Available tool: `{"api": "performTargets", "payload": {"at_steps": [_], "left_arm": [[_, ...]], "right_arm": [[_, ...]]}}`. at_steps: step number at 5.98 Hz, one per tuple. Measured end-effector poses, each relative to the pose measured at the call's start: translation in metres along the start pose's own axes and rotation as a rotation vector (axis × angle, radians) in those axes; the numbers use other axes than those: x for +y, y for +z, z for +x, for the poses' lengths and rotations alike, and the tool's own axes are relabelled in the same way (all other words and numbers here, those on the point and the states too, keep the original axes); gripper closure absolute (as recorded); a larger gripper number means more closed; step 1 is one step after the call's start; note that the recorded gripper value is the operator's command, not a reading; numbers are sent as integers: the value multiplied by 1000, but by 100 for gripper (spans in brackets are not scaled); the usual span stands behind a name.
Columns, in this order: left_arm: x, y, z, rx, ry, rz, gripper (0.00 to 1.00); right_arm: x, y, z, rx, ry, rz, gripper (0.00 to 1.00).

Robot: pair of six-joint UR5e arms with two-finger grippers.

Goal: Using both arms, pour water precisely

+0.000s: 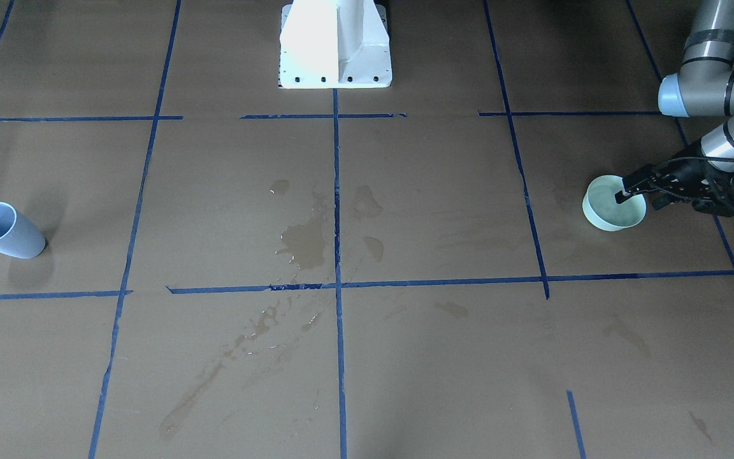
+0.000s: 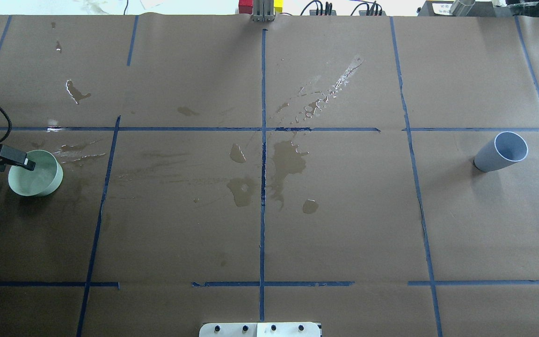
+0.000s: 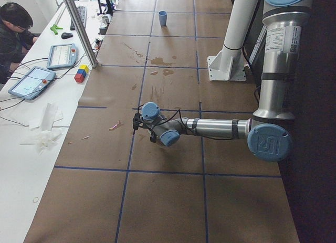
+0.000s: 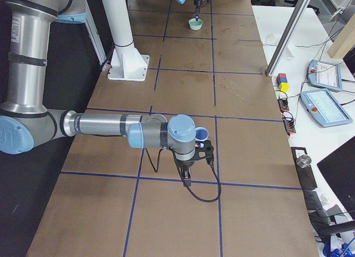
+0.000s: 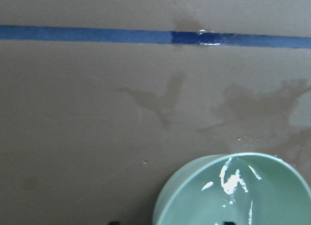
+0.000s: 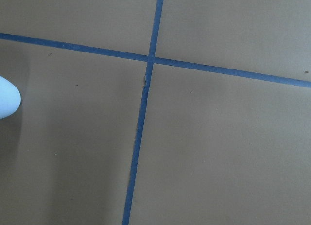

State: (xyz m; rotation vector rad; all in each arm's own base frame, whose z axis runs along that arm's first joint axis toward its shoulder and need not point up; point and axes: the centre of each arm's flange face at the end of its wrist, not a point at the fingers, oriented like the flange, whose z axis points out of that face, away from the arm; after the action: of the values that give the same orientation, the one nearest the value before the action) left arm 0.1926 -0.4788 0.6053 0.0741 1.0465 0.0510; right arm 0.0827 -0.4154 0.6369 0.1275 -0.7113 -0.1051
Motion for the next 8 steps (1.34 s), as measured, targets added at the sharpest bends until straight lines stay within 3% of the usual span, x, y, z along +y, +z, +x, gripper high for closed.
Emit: {"api": "performTargets", "payload": {"at_steps": [3,6,8], "left_arm": [[-21,-57,-39,-83,106,19,0],[-28,-150,-83,-194,186,-40,0],[-15,-209,-128,-226,76,-34,0]], "right_arm": [[0,0,0,-2,-1,1,0],[0,0,-1,-7,2,-1,0],[0,0,-1,-9,6,-2,0]]}}
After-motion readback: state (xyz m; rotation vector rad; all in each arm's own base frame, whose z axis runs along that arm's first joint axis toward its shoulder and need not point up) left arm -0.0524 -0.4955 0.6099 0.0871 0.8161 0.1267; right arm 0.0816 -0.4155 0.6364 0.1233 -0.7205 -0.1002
